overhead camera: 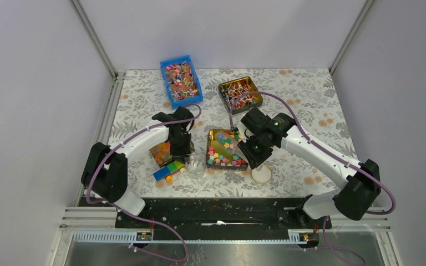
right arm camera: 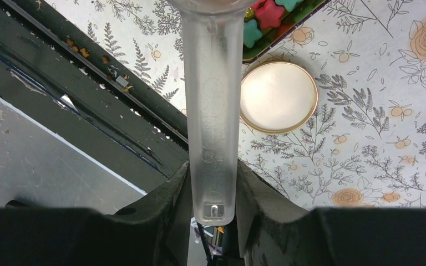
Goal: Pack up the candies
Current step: Move the packing bottle to the center of the board, then place the fake candies in the packing bottle.
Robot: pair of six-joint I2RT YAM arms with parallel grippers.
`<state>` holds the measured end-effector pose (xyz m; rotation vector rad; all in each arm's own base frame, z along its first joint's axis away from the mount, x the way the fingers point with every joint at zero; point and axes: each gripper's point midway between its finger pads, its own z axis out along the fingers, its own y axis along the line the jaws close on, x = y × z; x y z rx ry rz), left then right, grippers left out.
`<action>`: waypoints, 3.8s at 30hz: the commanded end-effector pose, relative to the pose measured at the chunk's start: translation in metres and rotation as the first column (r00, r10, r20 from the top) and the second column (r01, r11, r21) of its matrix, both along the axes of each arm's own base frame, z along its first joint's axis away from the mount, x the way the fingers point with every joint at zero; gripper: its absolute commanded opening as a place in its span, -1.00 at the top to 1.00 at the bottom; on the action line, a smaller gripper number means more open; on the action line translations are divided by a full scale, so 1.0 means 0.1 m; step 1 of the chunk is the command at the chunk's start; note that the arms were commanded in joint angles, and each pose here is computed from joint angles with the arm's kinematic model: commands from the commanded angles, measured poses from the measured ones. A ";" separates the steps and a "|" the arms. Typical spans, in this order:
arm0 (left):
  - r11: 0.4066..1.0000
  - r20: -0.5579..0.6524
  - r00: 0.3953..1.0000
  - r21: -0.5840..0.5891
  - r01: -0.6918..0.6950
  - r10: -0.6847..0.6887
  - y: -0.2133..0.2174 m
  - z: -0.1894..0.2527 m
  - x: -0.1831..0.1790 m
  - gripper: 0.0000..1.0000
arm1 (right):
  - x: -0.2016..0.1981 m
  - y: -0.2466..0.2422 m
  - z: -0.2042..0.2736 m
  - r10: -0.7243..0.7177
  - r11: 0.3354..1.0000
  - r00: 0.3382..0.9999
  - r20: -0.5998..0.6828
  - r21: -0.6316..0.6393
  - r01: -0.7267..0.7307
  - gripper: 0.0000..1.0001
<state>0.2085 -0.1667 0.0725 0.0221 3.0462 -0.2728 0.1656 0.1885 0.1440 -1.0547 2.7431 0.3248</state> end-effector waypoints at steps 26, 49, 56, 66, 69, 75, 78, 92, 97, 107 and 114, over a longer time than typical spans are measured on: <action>0.958 0.524 0.841 -0.286 0.025 0.135 0.09 1.06 0.27 -0.32 | -0.05 0.18 0.33 0.118 0.993 0.993 -0.012 0.009 -0.118 1.00; 0.910 0.644 0.686 -0.410 -0.065 0.340 0.34 1.32 0.16 -0.98 | -0.64 0.59 0.40 0.272 0.961 0.940 -0.207 0.107 -0.255 1.00; 0.917 0.645 0.685 -0.390 -0.086 0.339 0.38 1.29 0.19 -0.98 | -0.69 0.57 0.36 0.282 0.959 0.920 -0.272 0.079 -0.271 1.00; 0.921 0.632 0.701 -0.378 -0.093 0.330 0.37 1.23 0.19 -0.98 | -0.72 0.65 0.31 0.272 0.962 0.896 -0.352 0.068 -0.266 1.00; 0.921 0.628 0.704 -0.377 -0.095 0.330 0.38 1.22 0.18 -0.98 | -0.71 0.67 0.30 0.262 0.964 0.894 -0.364 0.056 -0.260 1.00; 0.920 0.627 0.703 -0.379 -0.101 0.336 0.39 1.21 0.16 -0.98 | -0.67 0.68 0.26 0.235 0.968 0.890 -0.391 0.009 -0.252 1.00; 0.918 0.624 0.704 -0.384 -0.102 0.339 0.39 1.20 0.15 -0.98 | -0.65 0.70 0.25 0.226 0.969 0.890 -0.397 -0.002 -0.247 1.00; 0.919 0.613 0.716 -0.380 -0.103 0.333 0.39 1.15 0.11 -0.98 | -0.66 0.78 0.23 0.191 0.973 0.865 -0.464 -0.027 -0.229 1.00; 0.919 0.609 0.721 -0.380 -0.101 0.331 0.38 1.14 0.10 -0.98 | -0.68 0.81 0.24 0.181 0.974 0.850 -0.494 -0.029 -0.224 1.00; 0.923 0.609 0.724 -0.372 -0.102 0.325 0.39 1.14 0.10 -0.98 | -0.70 0.87 0.25 0.143 0.982 0.839 -0.525 -0.032 -0.187 1.00; 0.925 0.607 0.729 -0.365 -0.100 0.318 0.39 1.13 0.09 -0.98 | -0.72 0.91 0.26 0.114 0.987 0.824 -0.556 -0.031 -0.157 1.00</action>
